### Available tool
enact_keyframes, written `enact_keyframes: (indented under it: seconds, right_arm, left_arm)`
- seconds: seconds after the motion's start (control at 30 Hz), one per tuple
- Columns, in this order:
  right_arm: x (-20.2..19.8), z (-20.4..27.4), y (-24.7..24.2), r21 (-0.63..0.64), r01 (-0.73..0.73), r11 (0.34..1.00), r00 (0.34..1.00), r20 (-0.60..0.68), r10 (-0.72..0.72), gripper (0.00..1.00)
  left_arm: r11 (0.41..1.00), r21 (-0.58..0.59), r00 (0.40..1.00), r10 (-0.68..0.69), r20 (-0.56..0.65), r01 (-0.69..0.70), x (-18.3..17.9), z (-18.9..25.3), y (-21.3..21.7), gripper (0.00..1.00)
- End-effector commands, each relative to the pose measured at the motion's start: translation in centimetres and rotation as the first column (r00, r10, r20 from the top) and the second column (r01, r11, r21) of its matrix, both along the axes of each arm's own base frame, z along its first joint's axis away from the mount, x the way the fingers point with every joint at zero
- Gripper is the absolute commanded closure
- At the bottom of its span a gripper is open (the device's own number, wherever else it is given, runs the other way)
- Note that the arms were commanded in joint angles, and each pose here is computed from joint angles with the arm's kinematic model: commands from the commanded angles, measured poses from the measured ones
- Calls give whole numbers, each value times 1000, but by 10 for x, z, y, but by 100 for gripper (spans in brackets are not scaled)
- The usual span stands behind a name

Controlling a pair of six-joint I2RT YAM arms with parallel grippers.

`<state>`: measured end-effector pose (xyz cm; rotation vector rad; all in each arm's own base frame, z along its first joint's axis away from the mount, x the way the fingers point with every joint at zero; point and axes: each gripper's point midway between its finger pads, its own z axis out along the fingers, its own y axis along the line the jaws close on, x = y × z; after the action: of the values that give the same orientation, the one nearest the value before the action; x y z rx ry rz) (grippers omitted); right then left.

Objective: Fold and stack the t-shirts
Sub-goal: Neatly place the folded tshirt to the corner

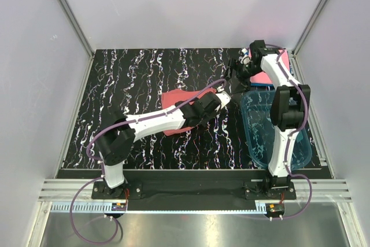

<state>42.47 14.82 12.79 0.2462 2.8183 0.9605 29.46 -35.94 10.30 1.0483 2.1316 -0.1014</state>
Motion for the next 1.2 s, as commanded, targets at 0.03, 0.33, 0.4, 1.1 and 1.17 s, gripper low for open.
enact_keyframes:
  seconds: [0.03, 0.33, 0.4, 1.1, 1.17]
  right_arm:
    - [6, 6, 32, 123, -17, 992, 999, -31, 21, 8]
    - [1, -35, 46, 110, -52, 993, 993, -97, 63, 7]
    - [1, -40, 48, 118, -51, 992, 992, -109, 64, 8]
    - [3, -79, 71, 199, -11, 980, 980, -191, 50, 9]
    - [3, -83, 73, 198, -5, 980, 979, -198, 45, 11]
  left_arm:
    - [997, -78, 1000, -4, 23, 6, 8, 29, -9, 100]
    - [992, -127, 998, 31, 47, -24, 22, 56, -1, 100]
    - [991, -129, 998, 33, 51, -27, 24, 61, 0, 100]
    - [989, -147, 995, 38, 88, -25, 30, 86, 6, 100]
    - [988, -153, 995, 40, 94, -25, 31, 90, 6, 100]
